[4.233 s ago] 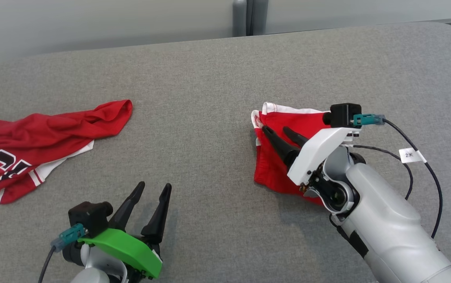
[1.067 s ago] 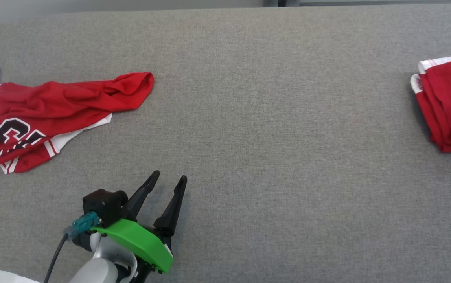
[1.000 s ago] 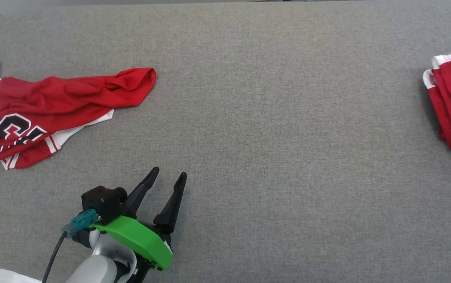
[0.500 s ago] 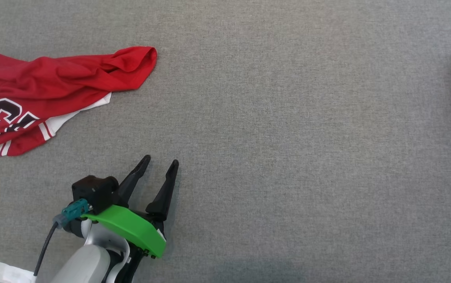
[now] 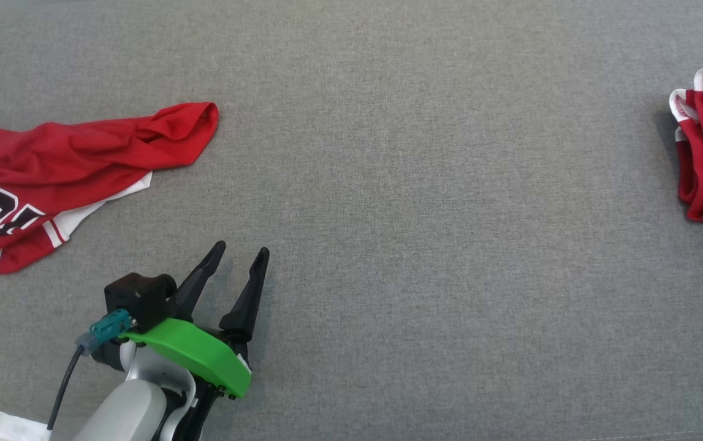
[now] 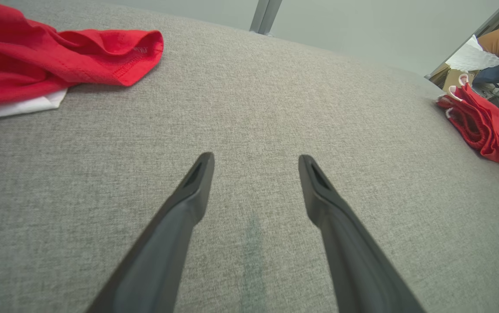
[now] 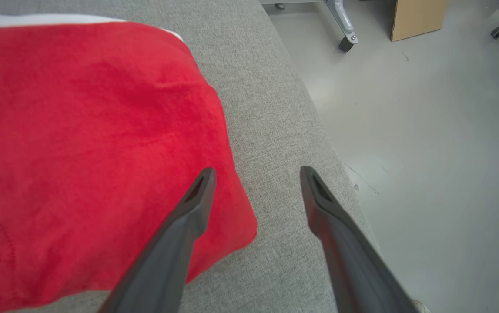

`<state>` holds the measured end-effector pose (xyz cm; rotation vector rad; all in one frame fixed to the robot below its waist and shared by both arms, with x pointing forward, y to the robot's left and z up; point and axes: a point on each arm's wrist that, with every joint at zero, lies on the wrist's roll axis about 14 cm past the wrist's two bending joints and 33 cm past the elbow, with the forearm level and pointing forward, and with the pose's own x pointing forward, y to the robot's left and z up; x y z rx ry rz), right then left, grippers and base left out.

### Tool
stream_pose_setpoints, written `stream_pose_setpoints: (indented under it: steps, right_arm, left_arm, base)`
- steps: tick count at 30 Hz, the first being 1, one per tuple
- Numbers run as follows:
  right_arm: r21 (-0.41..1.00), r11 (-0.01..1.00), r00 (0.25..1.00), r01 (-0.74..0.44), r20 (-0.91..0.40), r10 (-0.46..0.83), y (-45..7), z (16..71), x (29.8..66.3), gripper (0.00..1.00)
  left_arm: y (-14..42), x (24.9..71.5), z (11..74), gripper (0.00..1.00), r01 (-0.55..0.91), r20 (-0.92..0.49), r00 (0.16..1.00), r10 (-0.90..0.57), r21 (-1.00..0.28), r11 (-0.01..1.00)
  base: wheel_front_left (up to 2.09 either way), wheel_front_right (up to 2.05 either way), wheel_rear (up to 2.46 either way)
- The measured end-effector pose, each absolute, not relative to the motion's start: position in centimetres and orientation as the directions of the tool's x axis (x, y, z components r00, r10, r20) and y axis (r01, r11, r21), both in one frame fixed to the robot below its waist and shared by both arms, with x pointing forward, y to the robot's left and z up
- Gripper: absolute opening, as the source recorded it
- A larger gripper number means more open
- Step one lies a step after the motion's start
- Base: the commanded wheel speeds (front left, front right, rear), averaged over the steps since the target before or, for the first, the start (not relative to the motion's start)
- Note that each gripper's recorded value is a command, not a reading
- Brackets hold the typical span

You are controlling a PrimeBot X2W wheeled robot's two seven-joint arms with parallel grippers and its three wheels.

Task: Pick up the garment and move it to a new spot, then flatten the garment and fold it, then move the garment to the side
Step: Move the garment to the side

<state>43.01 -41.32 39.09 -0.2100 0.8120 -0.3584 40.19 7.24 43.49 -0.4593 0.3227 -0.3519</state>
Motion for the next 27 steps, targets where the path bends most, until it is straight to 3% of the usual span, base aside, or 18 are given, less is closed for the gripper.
stream_pose_setpoints:
  steps: [7, 12, 18, 27]
  right_arm:
    - [-0.245, 0.943, 0.872, 0.225, -0.381, -0.307, -38.5, 45.8, 46.8, 1.00]
    - [-0.161, 0.969, 0.965, 0.190, -0.153, -0.215, -34.8, 50.4, 48.0, 1.00]
    - [-0.034, 0.999, 0.997, 0.038, -0.061, -0.040, -26.3, 50.1, 46.0, 1.00]
    - [0.052, 0.998, 0.984, -0.038, -0.172, 0.047, -20.7, 45.3, 39.9, 1.00]
  left_arm:
    - [8.8, 40.8, 45.4, 1.00, 0.242, -0.152, 0.927, -0.343, -0.458, 0.856]
    - [11.0, 40.7, 46.2, 1.00, 0.198, -0.120, 0.955, -0.272, -0.425, 0.883]
    - [13.5, 39.5, 46.2, 1.00, 0.127, -0.127, 0.974, -0.190, -0.391, 0.912]
    - [14.5, 37.9, 46.3, 1.00, 0.109, -0.123, 0.980, -0.157, -0.329, 0.938]
  base:
    - [0.00, 0.00, 0.00]
    - [0.00, 0.00, 0.00]
    - [0.00, 0.00, 0.00]
    - [0.00, 0.00, 0.00]
